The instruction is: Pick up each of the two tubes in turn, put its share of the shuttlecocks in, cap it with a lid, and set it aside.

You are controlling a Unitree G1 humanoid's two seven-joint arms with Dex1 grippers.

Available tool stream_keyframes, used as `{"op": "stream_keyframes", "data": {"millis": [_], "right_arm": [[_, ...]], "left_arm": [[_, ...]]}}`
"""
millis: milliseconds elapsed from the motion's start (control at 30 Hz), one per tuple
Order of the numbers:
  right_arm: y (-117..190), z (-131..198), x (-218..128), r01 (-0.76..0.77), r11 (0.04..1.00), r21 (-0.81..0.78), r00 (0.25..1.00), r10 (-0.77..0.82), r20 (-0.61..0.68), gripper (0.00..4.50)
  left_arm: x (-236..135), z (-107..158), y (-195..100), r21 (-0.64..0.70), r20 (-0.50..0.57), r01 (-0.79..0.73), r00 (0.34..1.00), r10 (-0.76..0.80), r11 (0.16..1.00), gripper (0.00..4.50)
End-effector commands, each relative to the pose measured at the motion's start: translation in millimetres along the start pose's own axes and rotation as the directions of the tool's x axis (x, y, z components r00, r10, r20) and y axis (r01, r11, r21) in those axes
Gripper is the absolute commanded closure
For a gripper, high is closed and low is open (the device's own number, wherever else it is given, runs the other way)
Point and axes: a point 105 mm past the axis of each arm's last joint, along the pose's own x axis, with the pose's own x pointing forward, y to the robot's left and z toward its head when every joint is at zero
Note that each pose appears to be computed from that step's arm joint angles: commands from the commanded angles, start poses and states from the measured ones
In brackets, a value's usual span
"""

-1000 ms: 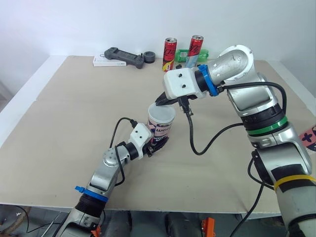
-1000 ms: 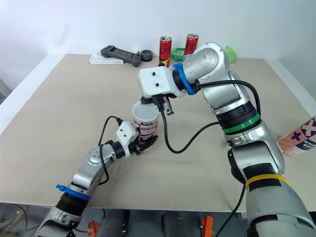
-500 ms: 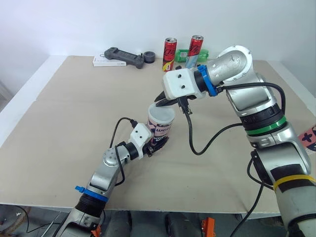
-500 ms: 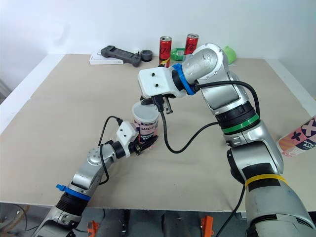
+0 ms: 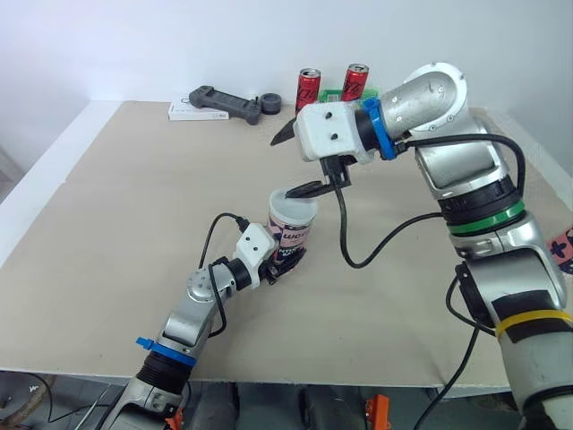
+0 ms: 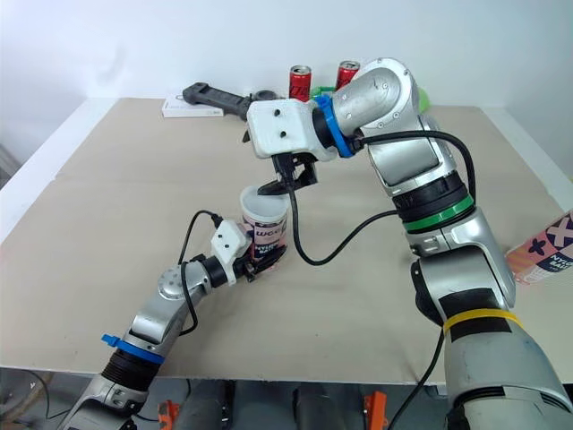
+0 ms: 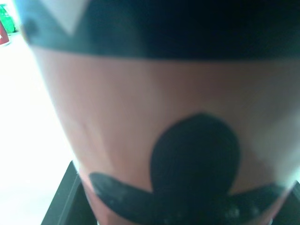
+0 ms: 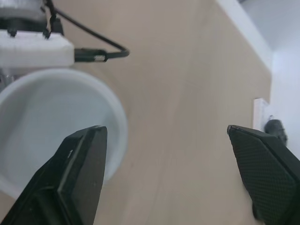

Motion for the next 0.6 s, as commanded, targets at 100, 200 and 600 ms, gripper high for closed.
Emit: {"op": "stream_keyframes", "data": {"millis": [100,200,600], "right_arm": [[-4,23,-23,-0.013,1.000,0.006,0.995,0.012,0.097,3.13],[11,20,-17,-0.077,0.997,0.032,0.992,0.074,0.104,4.46],[63,-13,26,-0.244,0.964,0.103,0.969,0.240,0.053,4.46]], "left_arm": [[-1,-4,-1,0.008,-0.024,-0.001,1.000,0.001,1.000,2.05],[0,-4,-1,0.007,-0.023,-0.001,1.000,0.001,1.000,2.05],[1,-3,0,0.009,-0.022,0.000,1.000,0.000,1.000,2.05]]}}
